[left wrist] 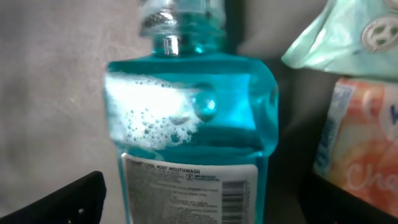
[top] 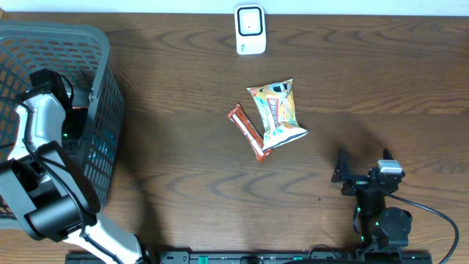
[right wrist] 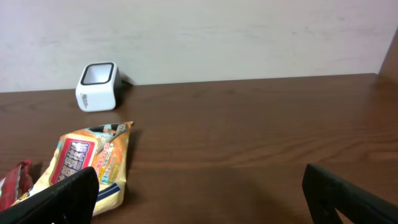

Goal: Scan the item barcode
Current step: 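Reach the left gripper into the basket and grasp the blue Listerine bottle, then lift the Listerine bottle out and set it left of the snack bar, then withdraw the left gripper back into the grey basket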

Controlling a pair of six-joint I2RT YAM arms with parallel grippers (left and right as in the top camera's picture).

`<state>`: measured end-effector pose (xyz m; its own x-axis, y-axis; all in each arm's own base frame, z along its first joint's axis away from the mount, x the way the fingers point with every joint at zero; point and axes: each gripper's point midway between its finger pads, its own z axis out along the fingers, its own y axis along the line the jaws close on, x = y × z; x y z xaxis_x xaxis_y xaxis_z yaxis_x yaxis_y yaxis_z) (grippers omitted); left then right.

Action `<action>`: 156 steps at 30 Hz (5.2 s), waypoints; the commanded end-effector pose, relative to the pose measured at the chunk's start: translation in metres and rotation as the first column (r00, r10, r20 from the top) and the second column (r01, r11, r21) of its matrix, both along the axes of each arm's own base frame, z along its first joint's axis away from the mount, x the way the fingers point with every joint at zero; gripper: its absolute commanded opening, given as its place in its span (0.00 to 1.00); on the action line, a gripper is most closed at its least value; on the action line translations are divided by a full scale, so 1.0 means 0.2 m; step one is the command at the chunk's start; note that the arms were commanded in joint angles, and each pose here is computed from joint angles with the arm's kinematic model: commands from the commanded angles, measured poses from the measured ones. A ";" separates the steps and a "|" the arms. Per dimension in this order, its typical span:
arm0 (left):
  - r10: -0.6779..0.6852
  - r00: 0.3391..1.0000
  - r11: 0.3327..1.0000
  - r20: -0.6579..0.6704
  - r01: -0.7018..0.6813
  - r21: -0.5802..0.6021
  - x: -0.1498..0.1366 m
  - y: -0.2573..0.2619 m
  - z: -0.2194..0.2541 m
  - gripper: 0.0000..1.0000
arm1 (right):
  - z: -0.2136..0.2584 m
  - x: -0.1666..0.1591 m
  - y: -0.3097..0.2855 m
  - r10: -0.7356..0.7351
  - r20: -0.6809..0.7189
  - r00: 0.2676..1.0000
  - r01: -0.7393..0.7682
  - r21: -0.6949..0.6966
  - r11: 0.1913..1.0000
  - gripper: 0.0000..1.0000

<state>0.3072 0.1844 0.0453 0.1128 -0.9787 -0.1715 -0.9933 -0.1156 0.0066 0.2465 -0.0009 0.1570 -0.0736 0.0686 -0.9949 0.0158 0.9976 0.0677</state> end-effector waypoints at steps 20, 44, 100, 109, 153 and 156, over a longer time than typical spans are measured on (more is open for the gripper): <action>-0.091 0.985 0.981 -0.144 0.064 -0.183 -0.06 -0.11 -0.39 0.96 | 0.00 0.00 -0.02 -0.017 0.001 1.000 0.017 -0.012 1.000 0.99; -0.118 0.977 0.992 0.177 0.108 0.061 -0.02 0.07 0.39 0.57 | 0.00 0.00 -0.02 -0.017 0.001 1.000 0.017 -0.012 1.000 0.99; -0.874 0.450 0.454 0.184 0.891 -0.019 0.22 -1.88 -0.01 0.66 | 0.00 0.00 -0.02 -0.017 0.001 1.000 0.017 -0.012 1.000 0.99; -0.886 0.429 0.433 0.178 0.901 -0.017 0.20 -1.87 0.04 1.00 | 0.00 0.00 -0.02 -0.017 0.001 1.000 0.017 -0.012 1.000 0.99; -0.828 0.316 0.557 0.463 0.557 0.616 -0.23 -1.00 1.56 0.98 | 0.00 0.00 -0.02 -0.017 0.001 1.000 0.017 -0.012 1.000 0.99; -0.831 0.304 0.553 0.466 0.544 0.631 -0.26 -0.99 1.59 0.98 | 0.00 0.00 -0.02 -0.017 0.001 1.000 0.017 -0.012 1.000 0.99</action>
